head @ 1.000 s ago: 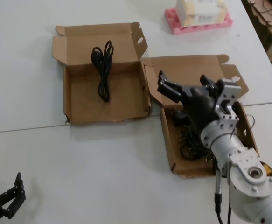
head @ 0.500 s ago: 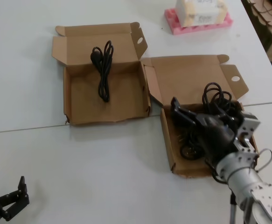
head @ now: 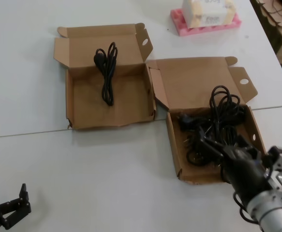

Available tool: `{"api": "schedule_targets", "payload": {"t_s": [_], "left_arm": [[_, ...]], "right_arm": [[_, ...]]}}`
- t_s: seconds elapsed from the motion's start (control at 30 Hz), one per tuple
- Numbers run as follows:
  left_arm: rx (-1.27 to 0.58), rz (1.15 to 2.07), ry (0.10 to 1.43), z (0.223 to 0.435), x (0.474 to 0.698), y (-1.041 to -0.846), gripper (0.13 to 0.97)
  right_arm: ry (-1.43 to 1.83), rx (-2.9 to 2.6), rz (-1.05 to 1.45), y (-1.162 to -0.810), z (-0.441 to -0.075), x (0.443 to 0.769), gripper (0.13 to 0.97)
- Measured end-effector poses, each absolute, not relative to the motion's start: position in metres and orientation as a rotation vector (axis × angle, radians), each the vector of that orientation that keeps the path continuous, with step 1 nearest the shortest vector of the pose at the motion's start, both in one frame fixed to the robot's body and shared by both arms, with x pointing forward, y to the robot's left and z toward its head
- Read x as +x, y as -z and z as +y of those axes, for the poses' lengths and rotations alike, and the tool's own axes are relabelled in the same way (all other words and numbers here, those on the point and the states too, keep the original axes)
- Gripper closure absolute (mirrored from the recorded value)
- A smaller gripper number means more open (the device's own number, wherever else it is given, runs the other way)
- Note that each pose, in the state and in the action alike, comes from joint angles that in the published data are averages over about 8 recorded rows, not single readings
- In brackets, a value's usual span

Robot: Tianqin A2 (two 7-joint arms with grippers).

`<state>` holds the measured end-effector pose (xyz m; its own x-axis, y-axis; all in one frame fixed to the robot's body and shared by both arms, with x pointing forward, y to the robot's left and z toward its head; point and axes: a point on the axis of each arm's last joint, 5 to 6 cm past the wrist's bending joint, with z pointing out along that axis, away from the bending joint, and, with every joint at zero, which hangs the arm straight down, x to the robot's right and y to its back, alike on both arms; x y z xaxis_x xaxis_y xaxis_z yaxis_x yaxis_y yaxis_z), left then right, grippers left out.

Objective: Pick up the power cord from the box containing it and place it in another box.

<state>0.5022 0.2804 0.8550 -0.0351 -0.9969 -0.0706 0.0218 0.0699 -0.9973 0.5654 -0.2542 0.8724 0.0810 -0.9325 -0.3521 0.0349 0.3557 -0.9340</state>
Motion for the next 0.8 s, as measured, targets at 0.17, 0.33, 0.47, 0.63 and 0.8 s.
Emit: {"api": "schedule_targets", "payload": {"t_s": [0.17,0.33,0.47,0.63,0.8], "left_arm": [[-1.125,1.253,1.193,0.280,0.502,-0.855,0.132],[-1.125,1.253,1.193,0.280,0.502,-0.855,0.132],[-1.125,1.253,1.193,0.280,0.502,-0.855,0.132],[-1.125,1.253,1.193,0.280,0.502,-0.855,0.132],[-1.125,1.253,1.193,0.280,0.502,-0.855,0.132]], "right_arm": [[0.907,-0.937,1.292,-0.865,-0.264,0.545,0.130],[0.906,-0.937,1.310,-0.859,-0.272,0.527,0.130],[0.906,-0.937,1.316,-0.858,-0.275,0.519,0.130],[0.906,-0.937,1.317,-0.857,-0.276,0.518,0.130],[0.906,-0.937,1.317,-0.857,-0.276,0.518,0.130]]}}
